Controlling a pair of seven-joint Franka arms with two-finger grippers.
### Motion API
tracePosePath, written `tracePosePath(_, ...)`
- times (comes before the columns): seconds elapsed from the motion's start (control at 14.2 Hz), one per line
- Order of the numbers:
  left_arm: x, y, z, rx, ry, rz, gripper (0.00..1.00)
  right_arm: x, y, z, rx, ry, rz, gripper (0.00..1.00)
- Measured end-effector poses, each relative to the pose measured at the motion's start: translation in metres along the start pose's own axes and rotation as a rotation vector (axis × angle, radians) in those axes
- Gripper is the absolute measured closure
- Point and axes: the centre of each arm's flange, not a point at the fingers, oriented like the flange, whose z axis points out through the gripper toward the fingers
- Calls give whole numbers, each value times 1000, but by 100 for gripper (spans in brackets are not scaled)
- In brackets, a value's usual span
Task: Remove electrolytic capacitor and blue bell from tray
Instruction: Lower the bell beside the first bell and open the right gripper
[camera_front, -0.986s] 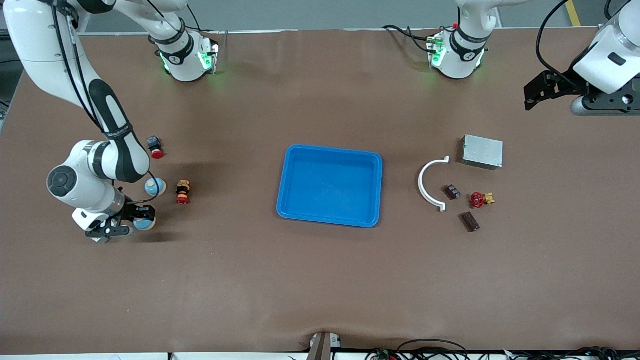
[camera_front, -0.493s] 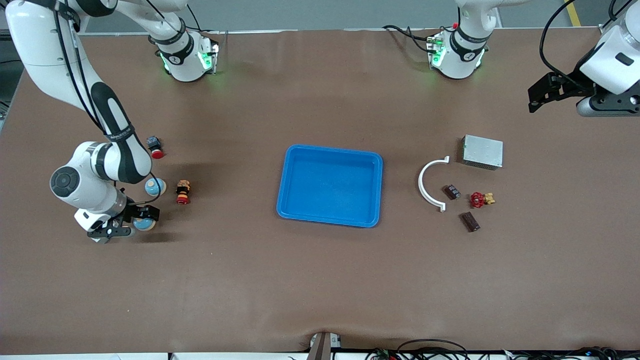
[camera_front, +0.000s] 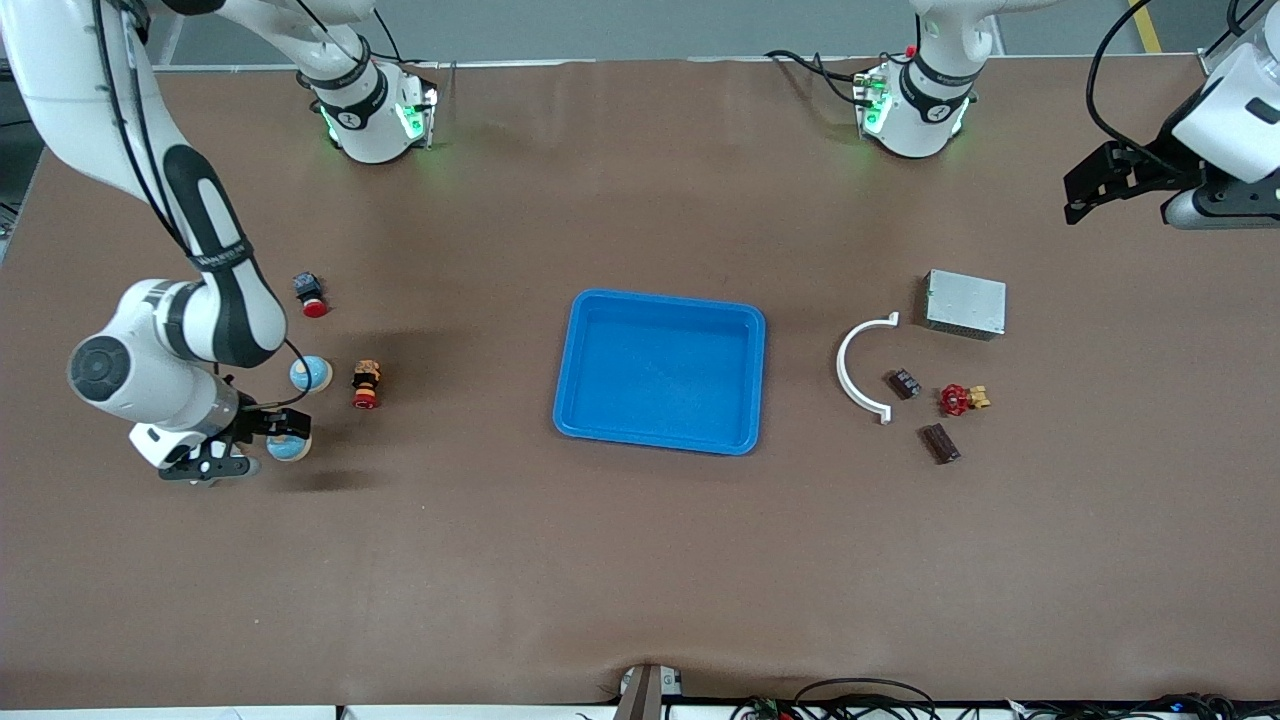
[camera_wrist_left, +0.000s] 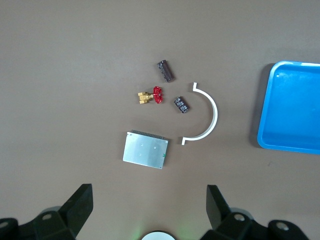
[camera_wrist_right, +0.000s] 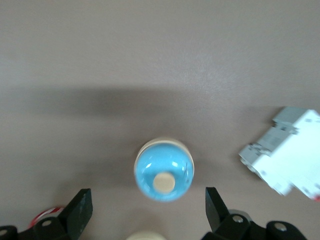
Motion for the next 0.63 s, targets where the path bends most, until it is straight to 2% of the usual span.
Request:
tracePosePath(0.42,0,-5,-1,0,2,-10,0,10,-24,-114,18,-59,70,0)
tracePosePath(0.63,0,-6,-2,-1,3,-12,0,5,-40,-152,17,-51,92,0)
